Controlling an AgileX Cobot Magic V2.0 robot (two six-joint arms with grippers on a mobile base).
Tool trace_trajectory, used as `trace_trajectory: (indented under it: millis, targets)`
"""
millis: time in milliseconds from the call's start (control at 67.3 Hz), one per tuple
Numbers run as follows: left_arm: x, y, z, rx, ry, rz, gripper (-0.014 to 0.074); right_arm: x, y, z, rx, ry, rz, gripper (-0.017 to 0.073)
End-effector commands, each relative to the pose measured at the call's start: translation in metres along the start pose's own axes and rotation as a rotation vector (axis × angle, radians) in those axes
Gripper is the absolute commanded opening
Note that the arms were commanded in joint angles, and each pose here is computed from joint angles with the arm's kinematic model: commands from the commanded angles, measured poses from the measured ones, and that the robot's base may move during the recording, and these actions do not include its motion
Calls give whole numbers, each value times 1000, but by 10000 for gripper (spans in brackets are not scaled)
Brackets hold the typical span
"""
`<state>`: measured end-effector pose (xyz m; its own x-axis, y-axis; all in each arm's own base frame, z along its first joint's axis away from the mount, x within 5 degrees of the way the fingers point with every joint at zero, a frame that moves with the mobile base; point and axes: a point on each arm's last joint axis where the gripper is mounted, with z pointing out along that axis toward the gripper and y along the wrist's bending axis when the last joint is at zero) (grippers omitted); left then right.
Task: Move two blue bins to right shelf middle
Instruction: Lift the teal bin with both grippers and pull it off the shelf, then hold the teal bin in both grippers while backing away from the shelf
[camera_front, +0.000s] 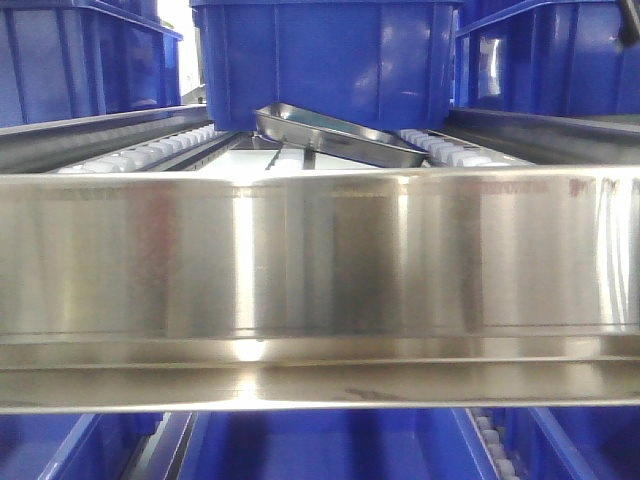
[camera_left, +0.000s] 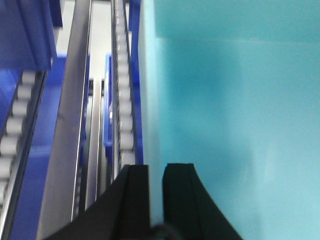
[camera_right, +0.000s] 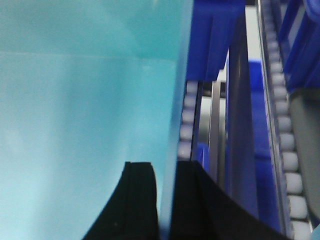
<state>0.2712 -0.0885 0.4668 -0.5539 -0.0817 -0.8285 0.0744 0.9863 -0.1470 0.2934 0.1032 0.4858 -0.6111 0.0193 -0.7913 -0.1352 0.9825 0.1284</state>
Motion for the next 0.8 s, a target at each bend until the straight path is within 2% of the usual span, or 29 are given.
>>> trace_trajectory:
  millis: [0,788]
  targets:
    - [-13,-4,-14,57,-122,-3,-111,-6,0,-9,-14,-51,-22,-167]
    - [-15,-5,-14,63,-136,-3,-111,-6,0,-9,-14,-51,-22,-167]
